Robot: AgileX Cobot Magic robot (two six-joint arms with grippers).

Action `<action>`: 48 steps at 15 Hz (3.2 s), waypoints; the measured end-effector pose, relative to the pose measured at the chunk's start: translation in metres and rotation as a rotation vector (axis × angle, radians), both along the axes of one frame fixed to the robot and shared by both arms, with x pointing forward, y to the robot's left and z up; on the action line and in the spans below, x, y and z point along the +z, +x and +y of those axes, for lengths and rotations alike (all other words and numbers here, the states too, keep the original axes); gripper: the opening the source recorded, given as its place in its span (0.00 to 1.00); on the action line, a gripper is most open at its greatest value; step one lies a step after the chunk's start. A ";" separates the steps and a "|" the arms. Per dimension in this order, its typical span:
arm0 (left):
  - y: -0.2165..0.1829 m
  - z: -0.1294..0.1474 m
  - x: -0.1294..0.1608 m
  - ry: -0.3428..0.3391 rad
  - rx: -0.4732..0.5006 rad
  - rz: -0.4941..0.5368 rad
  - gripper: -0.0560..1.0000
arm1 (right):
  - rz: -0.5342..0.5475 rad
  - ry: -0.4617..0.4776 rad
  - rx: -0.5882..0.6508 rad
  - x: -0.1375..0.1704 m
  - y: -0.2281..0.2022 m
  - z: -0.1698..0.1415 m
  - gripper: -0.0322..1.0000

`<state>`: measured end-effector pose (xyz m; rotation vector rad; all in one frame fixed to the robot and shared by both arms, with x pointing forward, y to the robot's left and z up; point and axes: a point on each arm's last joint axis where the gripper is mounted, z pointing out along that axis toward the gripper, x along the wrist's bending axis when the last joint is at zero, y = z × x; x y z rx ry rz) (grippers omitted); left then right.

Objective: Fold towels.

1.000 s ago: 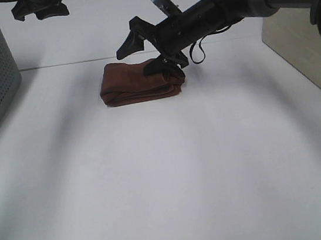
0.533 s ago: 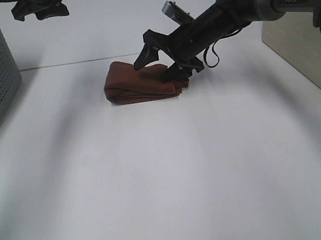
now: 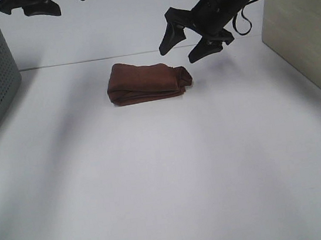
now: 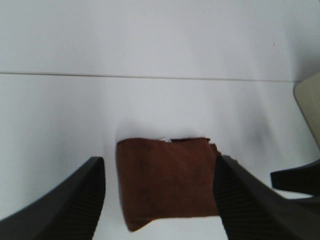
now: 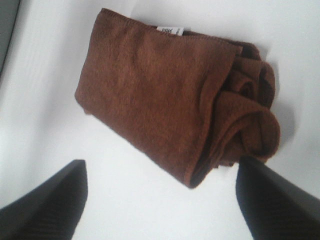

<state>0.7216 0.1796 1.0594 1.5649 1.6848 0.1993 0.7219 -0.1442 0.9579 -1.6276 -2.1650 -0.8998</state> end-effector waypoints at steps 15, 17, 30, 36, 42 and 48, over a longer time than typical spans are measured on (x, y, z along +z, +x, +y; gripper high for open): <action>-0.177 0.052 0.147 0.354 -0.112 0.026 0.63 | -0.131 -0.426 -0.080 0.182 -0.192 -0.077 0.77; -0.221 0.061 0.141 0.360 -0.118 0.049 0.63 | -0.152 -0.425 -0.085 0.187 -0.238 -0.087 0.77; -0.491 0.113 0.024 0.341 -0.122 -0.290 0.63 | -0.545 -0.366 -0.155 0.107 -0.471 -0.138 0.77; -0.491 0.110 -0.005 0.334 -0.149 -0.440 0.63 | -0.725 -0.404 -0.214 0.091 -0.500 -0.151 0.77; -0.490 0.110 -0.006 0.337 -0.149 -0.448 0.63 | -0.776 -0.404 -0.238 0.088 -0.493 -0.151 0.77; -0.491 0.110 -0.006 0.337 -0.145 -0.452 0.63 | -0.777 -0.404 -0.238 0.088 -0.493 -0.151 0.77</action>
